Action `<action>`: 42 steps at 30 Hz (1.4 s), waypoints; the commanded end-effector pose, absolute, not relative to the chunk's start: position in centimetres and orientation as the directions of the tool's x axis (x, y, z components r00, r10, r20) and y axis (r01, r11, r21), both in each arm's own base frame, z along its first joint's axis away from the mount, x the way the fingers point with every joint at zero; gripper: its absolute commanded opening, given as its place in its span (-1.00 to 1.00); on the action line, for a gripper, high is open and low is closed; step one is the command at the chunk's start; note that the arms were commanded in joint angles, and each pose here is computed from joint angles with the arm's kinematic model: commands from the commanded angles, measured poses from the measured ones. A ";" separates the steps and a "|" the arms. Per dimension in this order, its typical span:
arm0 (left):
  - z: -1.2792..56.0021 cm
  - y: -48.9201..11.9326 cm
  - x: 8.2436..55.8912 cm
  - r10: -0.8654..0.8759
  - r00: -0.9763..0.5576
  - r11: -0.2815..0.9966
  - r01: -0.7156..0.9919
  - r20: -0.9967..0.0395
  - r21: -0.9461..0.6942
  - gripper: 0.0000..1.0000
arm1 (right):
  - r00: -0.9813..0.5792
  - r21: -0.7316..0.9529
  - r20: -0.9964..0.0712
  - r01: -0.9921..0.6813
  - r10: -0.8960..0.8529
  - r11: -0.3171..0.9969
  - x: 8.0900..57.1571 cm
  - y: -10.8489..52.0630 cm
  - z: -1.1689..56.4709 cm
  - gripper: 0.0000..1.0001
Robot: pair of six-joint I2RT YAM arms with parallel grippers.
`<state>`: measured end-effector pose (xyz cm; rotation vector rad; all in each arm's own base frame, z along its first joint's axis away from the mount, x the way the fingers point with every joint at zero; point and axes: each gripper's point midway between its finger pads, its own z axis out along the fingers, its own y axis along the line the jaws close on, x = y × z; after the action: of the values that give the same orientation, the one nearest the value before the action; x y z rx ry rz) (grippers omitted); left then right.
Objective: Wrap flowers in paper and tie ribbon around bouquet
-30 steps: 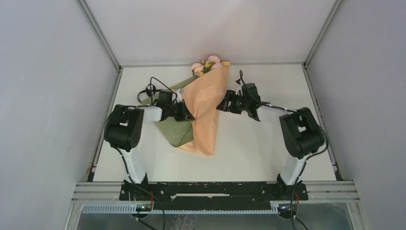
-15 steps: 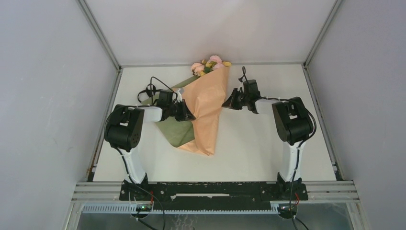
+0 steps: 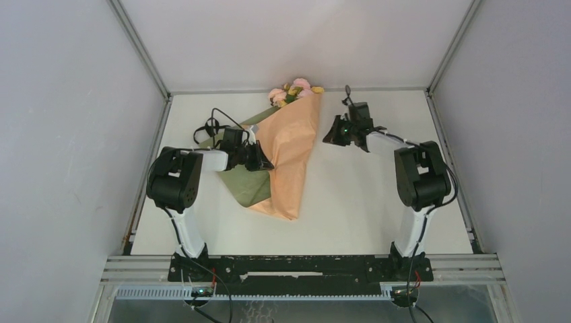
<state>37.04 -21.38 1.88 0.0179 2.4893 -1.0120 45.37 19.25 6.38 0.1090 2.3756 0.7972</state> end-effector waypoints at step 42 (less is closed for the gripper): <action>4.6 2.9 41.2 -0.530 -0.739 0.807 -0.287 -0.416 -0.516 0.68 | -0.901 0.609 -0.432 -0.258 0.041 0.750 31.8 33.4 1.8 -0.88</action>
<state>38.28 3.32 3.39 -0.6075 2.4959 -0.4898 31.70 33.75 1.53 -0.1504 2.5427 1.0056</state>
